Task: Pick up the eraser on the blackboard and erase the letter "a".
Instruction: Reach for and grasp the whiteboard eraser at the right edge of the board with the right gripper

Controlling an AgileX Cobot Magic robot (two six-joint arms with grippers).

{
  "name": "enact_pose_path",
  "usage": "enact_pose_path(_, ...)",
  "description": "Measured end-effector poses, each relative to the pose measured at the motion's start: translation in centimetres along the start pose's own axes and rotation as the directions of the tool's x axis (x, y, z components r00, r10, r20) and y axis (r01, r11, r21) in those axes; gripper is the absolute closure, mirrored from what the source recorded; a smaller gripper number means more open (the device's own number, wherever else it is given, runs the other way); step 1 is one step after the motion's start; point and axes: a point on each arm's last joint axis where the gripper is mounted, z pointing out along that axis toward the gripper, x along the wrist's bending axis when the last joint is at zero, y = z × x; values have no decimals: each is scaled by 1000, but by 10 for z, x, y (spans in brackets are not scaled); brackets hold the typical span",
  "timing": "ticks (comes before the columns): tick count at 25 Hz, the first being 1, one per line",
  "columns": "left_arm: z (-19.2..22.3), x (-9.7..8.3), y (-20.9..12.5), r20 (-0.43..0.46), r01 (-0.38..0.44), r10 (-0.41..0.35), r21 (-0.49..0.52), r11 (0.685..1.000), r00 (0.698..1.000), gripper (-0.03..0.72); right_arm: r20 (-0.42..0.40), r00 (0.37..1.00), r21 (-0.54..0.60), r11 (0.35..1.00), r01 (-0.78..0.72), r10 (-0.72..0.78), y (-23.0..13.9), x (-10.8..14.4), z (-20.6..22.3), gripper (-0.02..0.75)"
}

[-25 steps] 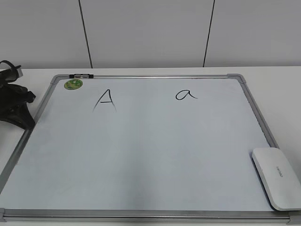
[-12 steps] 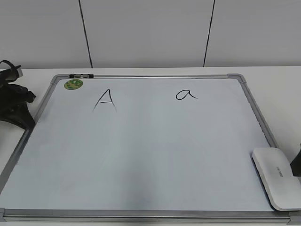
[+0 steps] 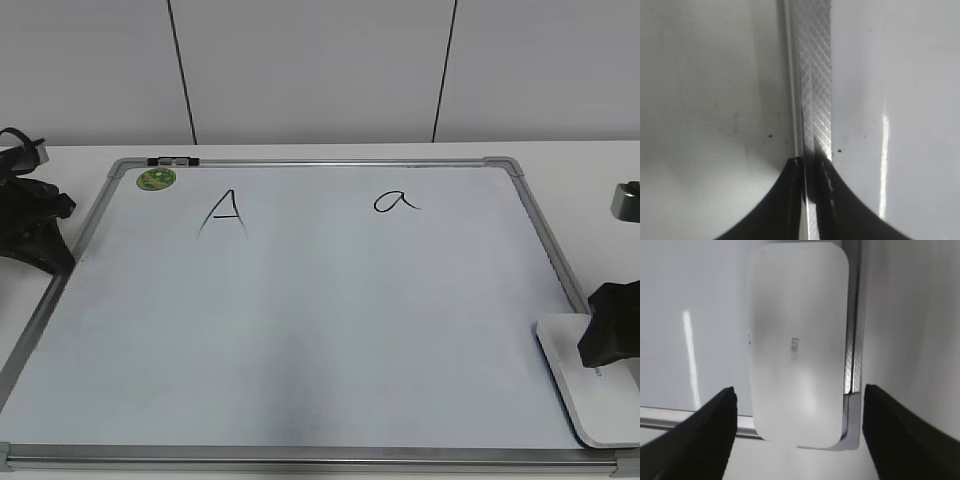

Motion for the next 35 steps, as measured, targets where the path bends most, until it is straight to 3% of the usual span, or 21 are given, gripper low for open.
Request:
enact_pose_path(7,0,0,0,0,0,0,0,1000,1000,654,32,995,39,995,96,-97,4,19,13,157)
enact_pose_path(15,0,0,0,0,0,0,0,1000,1000,654,100,991,51,996,80,-85,4,17,16,152)
enact_pose_path(23,0,0,0,0,0,0,0,1000,1000,654,99,992,19,997,71,-73,7,17,17,85)
enact_pose_path(35,0,0,0,0,0,0,0,1000,1000,655,93,994,57,997,52,-57,10,16,38,78)
